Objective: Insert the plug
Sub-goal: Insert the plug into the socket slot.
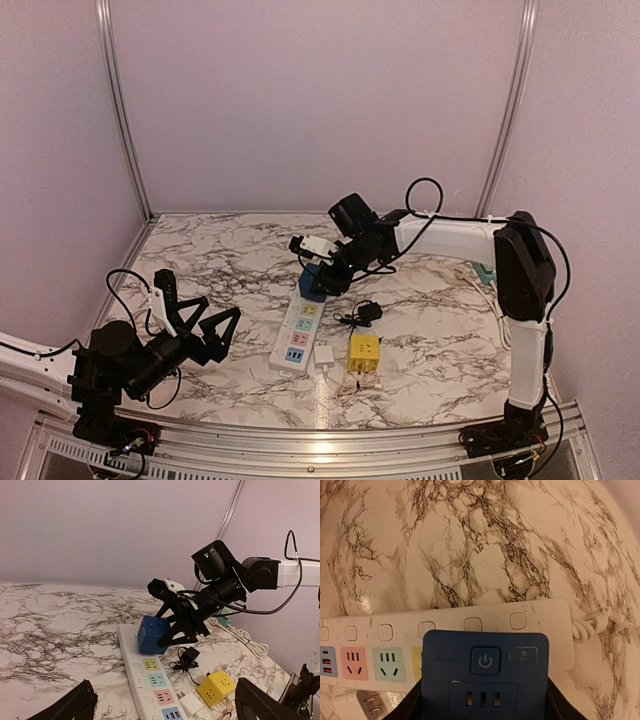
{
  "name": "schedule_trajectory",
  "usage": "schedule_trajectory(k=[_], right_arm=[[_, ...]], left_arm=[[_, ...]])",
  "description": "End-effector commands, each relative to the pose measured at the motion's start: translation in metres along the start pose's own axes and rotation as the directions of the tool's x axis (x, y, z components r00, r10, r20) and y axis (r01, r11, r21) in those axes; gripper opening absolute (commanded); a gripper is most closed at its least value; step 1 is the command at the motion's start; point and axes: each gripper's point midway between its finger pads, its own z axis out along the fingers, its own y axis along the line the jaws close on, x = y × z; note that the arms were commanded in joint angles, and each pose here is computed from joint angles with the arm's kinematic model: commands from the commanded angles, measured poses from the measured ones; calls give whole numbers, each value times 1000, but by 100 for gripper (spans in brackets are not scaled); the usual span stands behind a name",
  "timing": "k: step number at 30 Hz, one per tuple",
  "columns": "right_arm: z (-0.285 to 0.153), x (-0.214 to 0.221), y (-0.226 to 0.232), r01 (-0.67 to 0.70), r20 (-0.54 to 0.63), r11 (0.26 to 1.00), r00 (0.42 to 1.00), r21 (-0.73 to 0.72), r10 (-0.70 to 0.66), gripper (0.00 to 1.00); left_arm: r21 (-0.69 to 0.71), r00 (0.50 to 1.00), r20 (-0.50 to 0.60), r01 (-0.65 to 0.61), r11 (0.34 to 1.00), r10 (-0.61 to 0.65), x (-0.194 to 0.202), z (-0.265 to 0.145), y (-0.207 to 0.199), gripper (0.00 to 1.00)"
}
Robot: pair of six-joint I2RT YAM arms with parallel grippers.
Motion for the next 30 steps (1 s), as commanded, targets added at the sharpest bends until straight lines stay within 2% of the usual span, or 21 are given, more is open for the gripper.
schedule_trajectory(k=[1,7,14,30], right_arm=[[-8,-8,-17,-27,19,999,999,21,27,0],[0,-7,-11,-40,26,999,999,-21,40,0],[-23,-35,-3,-14,153,999,988,-52,22,0],[-2,-12,-3,-24,74,998,997,-58,29,0]], left_arm=[[-7,999,33,22,1000,-22,-8,-1,3,99],[-3,999,37,19,1000,-19,-11,-2,1,99],[-3,999,40,14,1000,-14,-12,-2,1,99],[-6,999,40,15,1000,-14,-10,-2,3,99]])
